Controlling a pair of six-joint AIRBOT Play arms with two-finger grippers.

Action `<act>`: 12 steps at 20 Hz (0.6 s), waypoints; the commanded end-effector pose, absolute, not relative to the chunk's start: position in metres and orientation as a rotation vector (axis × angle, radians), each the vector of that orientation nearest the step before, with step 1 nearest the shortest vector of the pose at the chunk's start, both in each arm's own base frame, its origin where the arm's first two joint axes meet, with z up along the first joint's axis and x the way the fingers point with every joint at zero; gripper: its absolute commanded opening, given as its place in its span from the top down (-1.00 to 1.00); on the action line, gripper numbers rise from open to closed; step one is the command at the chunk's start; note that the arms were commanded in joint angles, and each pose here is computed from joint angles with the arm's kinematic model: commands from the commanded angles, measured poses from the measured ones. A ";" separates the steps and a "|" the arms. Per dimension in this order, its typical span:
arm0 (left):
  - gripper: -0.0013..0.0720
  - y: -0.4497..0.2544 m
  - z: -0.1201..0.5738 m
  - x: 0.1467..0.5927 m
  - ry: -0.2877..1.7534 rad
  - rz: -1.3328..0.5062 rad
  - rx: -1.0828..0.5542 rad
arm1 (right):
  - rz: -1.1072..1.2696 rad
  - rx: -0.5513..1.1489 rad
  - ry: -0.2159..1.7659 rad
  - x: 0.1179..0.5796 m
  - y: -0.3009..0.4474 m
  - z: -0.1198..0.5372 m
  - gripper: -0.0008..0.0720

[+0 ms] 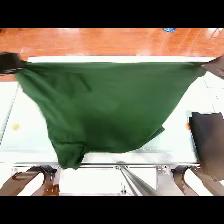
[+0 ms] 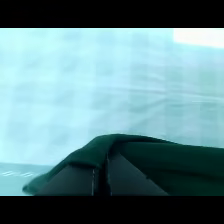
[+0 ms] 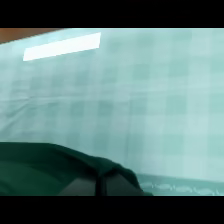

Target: Fold the shirts.

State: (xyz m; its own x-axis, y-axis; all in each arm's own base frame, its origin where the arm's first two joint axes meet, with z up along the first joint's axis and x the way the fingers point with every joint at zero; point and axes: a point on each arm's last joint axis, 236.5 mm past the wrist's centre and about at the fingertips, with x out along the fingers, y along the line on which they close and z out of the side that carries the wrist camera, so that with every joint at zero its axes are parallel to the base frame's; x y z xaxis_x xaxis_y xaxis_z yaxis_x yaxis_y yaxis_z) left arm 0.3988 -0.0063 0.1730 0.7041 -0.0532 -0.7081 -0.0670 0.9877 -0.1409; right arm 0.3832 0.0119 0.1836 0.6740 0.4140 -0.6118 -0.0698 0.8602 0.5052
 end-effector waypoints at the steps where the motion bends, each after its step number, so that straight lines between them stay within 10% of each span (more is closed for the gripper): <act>1: 0.91 -0.020 0.091 0.475 0.851 -0.001 -0.293 | 0.258 0.614 0.823 0.457 -0.010 0.103 0.93; 12: 0.91 -0.051 -0.012 0.594 0.979 -0.050 -0.590 | 0.243 0.808 0.948 0.580 -0.038 -0.001 0.93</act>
State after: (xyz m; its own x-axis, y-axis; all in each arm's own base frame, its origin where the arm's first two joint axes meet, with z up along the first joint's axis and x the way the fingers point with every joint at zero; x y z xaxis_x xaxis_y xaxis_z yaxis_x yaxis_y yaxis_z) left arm 0.5796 -0.0372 0.0046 0.5810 -0.2321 -0.7801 -0.2041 0.8863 -0.4157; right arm 0.5648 -0.0404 0.0223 0.6106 0.4965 -0.6170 0.1235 0.7099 0.6934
